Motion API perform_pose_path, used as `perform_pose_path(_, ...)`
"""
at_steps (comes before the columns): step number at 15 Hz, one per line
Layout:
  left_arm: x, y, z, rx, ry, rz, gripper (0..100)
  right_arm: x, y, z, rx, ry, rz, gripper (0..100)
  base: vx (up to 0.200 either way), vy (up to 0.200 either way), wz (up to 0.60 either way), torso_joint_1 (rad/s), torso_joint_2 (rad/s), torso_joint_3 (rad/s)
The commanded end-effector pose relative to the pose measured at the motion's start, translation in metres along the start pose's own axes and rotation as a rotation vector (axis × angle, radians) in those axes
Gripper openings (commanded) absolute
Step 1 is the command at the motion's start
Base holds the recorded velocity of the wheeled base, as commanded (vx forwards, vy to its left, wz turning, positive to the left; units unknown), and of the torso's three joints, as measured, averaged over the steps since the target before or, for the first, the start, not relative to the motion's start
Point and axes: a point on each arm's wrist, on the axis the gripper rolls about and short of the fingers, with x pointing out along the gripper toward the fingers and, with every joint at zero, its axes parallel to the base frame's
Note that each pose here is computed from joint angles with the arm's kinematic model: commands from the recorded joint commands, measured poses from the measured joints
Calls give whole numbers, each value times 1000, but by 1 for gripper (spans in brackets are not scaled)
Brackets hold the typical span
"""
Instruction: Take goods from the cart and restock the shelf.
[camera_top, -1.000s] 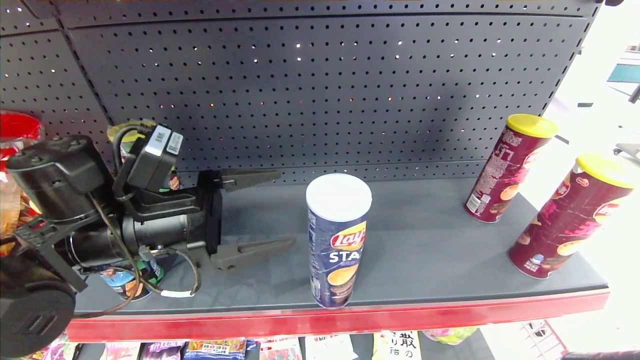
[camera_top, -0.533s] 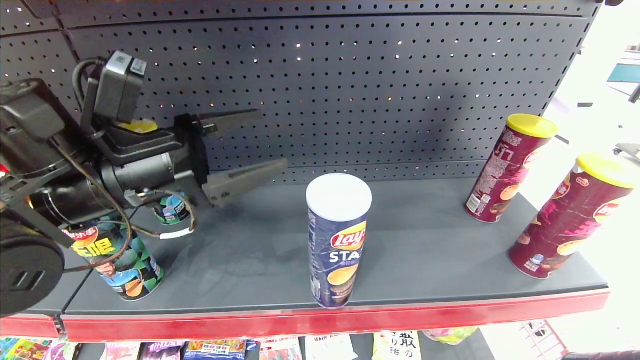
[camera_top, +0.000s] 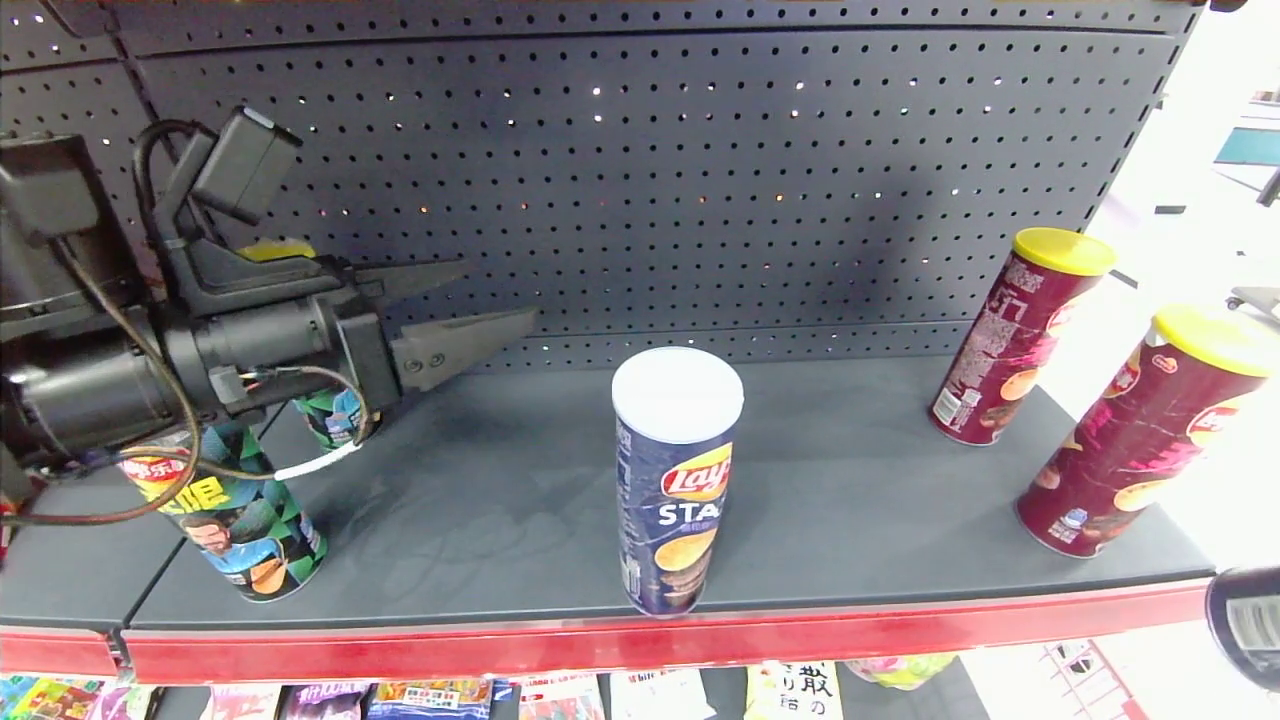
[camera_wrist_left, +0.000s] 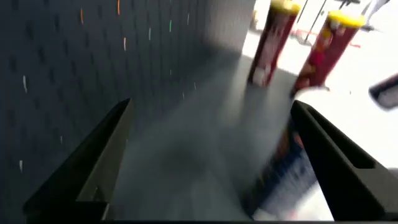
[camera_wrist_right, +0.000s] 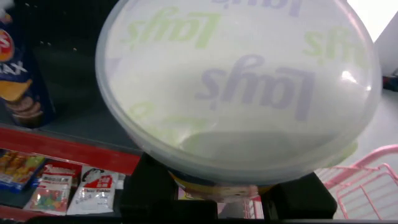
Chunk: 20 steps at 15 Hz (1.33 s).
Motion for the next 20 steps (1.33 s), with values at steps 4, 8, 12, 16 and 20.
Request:
perform_pose_path(4, -47, -29, 16, -17, 36, 51, 100, 37, -9, 53, 76, 59, 336, 0, 0, 0, 0, 0, 0, 0)
perform_pose_path(8, -54, -34, 17, -17, 41, 103, 100, 57, -5, 77, 229, 60, 516, 0, 0, 0, 0, 0, 0, 0)
perform_pose_path(12, -71, -77, 17, -16, 119, 115, 100, 142, 20, 76, 270, 158, 505, 0, 0, 0, 0, 0, 0, 0)
perform_pose_path(16, -100, -97, 16, 21, 152, 124, 100, 198, 43, 59, 236, 275, 529, 0, 0, 0, 0, 0, 0, 0)
perform_pose_path(20, -119, -102, 18, 31, 151, 136, 100, 278, 70, 39, 205, 196, 514, 0, 0, 0, 0, 0, 0, 0)
